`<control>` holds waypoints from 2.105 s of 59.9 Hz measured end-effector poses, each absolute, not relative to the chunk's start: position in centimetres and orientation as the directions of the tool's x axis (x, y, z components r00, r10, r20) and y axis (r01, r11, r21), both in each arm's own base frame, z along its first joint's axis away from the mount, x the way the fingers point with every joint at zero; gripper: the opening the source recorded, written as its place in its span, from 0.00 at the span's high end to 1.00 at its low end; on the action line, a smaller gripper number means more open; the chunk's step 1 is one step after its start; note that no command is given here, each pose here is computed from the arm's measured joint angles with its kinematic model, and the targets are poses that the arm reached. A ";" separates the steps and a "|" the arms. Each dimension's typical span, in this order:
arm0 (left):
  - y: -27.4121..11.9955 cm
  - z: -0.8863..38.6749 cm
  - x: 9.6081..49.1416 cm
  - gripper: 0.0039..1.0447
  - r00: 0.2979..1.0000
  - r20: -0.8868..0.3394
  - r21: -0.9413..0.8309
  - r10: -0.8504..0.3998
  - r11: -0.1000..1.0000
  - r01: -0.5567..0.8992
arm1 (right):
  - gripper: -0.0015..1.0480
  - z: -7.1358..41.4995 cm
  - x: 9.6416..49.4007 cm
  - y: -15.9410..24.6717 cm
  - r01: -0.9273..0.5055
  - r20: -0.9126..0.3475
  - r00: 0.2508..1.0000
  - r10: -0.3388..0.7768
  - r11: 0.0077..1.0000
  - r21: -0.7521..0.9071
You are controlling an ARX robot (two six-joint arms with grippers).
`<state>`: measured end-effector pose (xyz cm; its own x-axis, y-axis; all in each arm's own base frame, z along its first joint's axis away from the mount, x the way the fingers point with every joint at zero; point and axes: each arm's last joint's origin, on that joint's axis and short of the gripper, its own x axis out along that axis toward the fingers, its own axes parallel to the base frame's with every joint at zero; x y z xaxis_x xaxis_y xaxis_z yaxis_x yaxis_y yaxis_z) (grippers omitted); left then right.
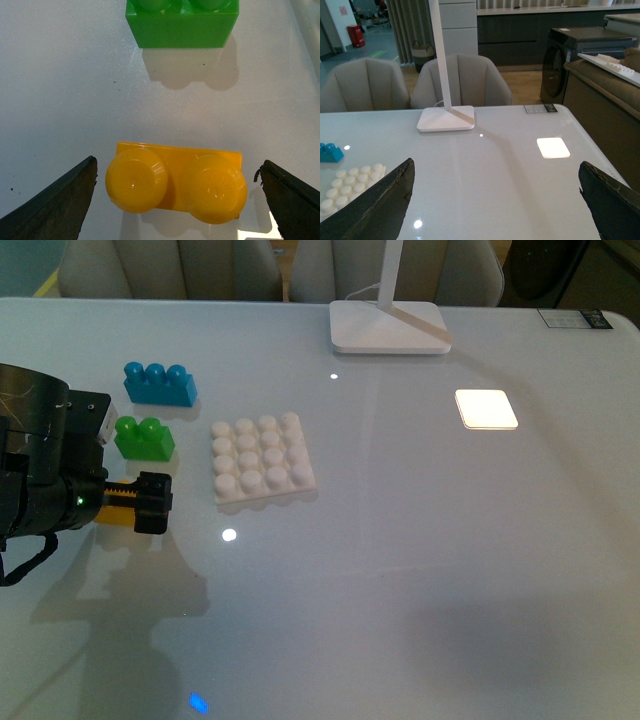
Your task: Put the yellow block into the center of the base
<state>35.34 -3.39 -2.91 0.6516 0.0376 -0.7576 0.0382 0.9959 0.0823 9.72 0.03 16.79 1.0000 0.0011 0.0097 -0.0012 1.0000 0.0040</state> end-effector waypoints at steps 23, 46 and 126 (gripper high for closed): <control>-3.3 -3.0 35.4 0.07 0.651 -0.758 0.088 0.046 0.996 0.031 | 0.08 16.8 9.7 0.0 -0.001 0.010 1.000 0.001 1.000 0.004; -3.3 -3.0 35.4 0.37 0.642 -0.764 0.088 0.066 0.996 0.002 | 0.08 16.8 9.7 0.0 -0.001 0.010 1.000 0.001 1.000 0.004; -19.2 3.3 35.3 0.40 0.656 -0.755 -0.032 0.023 0.997 -0.071 | 0.08 16.8 9.7 0.0 -0.001 0.010 1.000 0.001 1.000 0.004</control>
<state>35.32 -19.18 3.29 0.6556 0.0227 -0.7548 -0.0713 0.9969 -0.0319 9.72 0.03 16.79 1.0000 0.0011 0.0097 -0.0012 1.0000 0.0040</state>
